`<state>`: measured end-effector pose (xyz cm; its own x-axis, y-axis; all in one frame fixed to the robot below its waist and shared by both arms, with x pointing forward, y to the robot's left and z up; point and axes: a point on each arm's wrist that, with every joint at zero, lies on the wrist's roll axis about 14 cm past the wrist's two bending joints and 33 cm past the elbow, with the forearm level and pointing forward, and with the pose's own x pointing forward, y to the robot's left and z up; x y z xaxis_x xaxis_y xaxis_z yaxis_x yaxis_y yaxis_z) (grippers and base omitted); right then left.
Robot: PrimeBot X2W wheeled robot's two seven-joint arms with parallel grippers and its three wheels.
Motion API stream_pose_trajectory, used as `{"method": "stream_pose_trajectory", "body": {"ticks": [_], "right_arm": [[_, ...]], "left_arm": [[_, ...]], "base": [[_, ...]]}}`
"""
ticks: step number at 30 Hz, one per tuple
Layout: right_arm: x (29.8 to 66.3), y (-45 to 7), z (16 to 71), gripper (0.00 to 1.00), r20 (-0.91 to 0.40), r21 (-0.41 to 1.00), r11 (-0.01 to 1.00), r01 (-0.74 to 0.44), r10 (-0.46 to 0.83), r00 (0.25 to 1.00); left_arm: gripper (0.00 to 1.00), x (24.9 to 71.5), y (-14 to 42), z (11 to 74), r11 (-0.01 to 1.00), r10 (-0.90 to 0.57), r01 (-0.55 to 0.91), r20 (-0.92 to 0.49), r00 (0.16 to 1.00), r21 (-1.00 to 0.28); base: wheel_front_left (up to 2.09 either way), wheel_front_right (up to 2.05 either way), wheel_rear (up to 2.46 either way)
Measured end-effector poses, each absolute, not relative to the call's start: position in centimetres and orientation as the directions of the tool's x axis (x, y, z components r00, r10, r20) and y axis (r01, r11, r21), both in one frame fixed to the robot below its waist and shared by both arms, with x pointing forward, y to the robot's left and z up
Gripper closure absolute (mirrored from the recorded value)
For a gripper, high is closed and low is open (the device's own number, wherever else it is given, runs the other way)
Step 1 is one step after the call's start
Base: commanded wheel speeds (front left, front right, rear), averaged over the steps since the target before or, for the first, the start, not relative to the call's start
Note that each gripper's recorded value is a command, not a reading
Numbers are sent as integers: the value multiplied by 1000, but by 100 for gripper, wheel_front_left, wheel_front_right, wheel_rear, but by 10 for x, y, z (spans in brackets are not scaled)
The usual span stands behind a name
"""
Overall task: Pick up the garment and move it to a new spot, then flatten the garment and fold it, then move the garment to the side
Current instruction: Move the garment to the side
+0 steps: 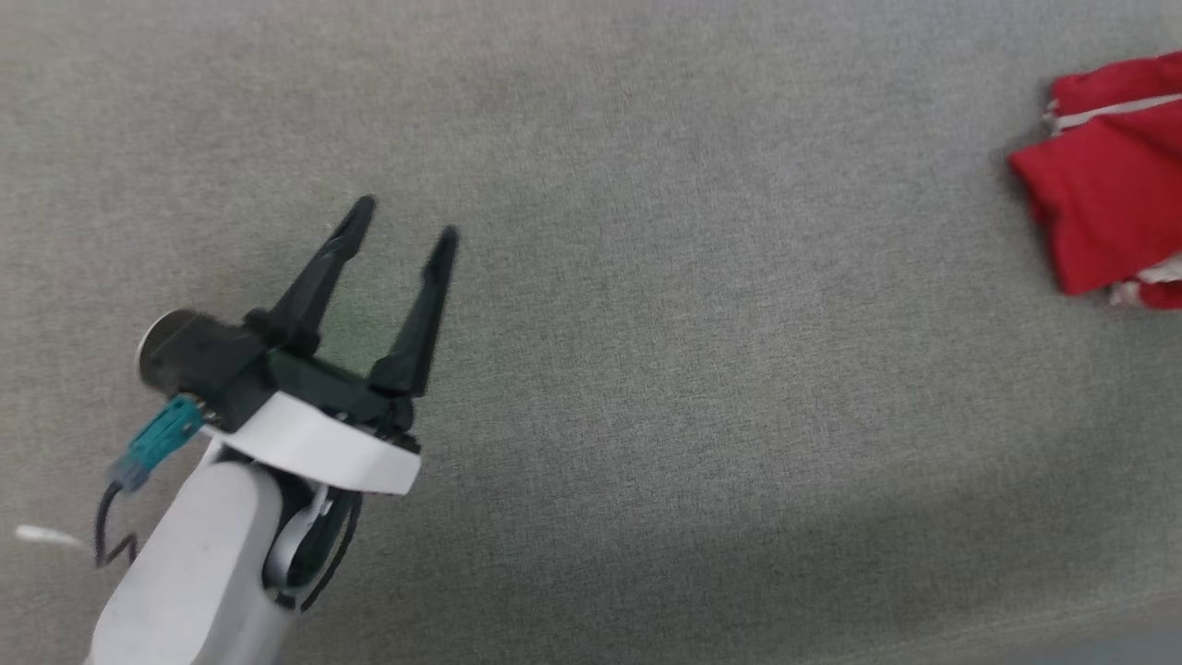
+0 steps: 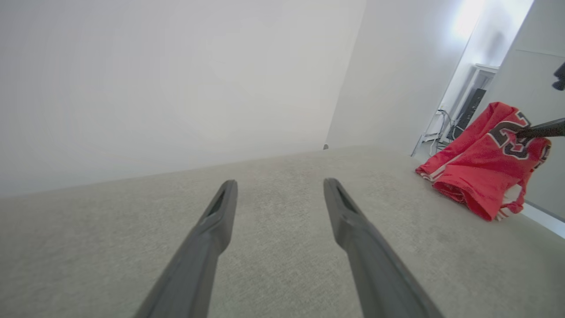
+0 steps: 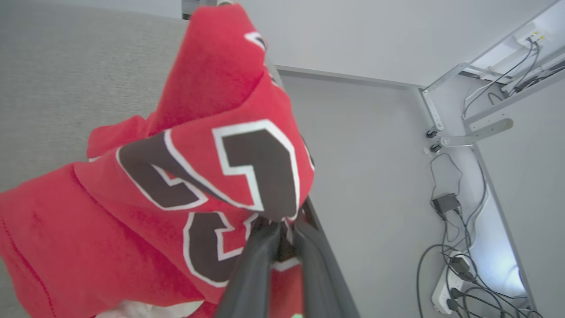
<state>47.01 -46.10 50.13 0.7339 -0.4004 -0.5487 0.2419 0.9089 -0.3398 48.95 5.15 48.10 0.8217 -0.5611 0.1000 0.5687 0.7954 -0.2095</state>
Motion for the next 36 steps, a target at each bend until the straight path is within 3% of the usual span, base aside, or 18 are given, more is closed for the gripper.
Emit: {"method": "stream_pose_trajectory", "body": {"ticks": [8, 18, 19, 21, 22, 23, 24, 36], "right_arm": [[473, -497, 490, 100, -504, -444, 840, 311, -521, 688], [482, -492, 437, 100, -560, -415, 842, 345, -536, 632], [482, -491, 432, 95, -567, -409, 843, 349, -535, 626], [483, -488, 423, 73, -577, -402, 846, 350, -531, 620], [485, -487, 421, 52, -578, -400, 847, 349, -529, 621], [486, -486, 420, 20, -574, -399, 848, 348, -528, 626], [489, -486, 421, 0, -565, -391, 848, 357, -528, 634], [502, -481, 455, 0, -461, -355, 850, 390, -522, 718]], "left_arm": [[0, 499, 19, 468, 726, -653, 656, 92, 752, -207], [0, 509, 13, 453, 706, -679, 676, 73, 731, -210], [0, 510, 13, 451, 706, -679, 676, 69, 731, -210], [0, 510, 15, 448, 709, -677, 673, 61, 733, -210], [0, 510, 16, 447, 712, -675, 670, 58, 735, -211], [0, 511, 17, 446, 713, -674, 669, 57, 737, -211], [0, 512, 18, 447, 715, -672, 667, 58, 738, -210], [0, 514, 34, 468, 748, -633, 638, 93, 768, -182]], "base": [[0, 0, 0], [0, 0, 0], [0, 0, 0], [0, 0, 0], [0, 0, 0], [0, 0, 0], [0, 0, 0], [0, 0, 0]]}}
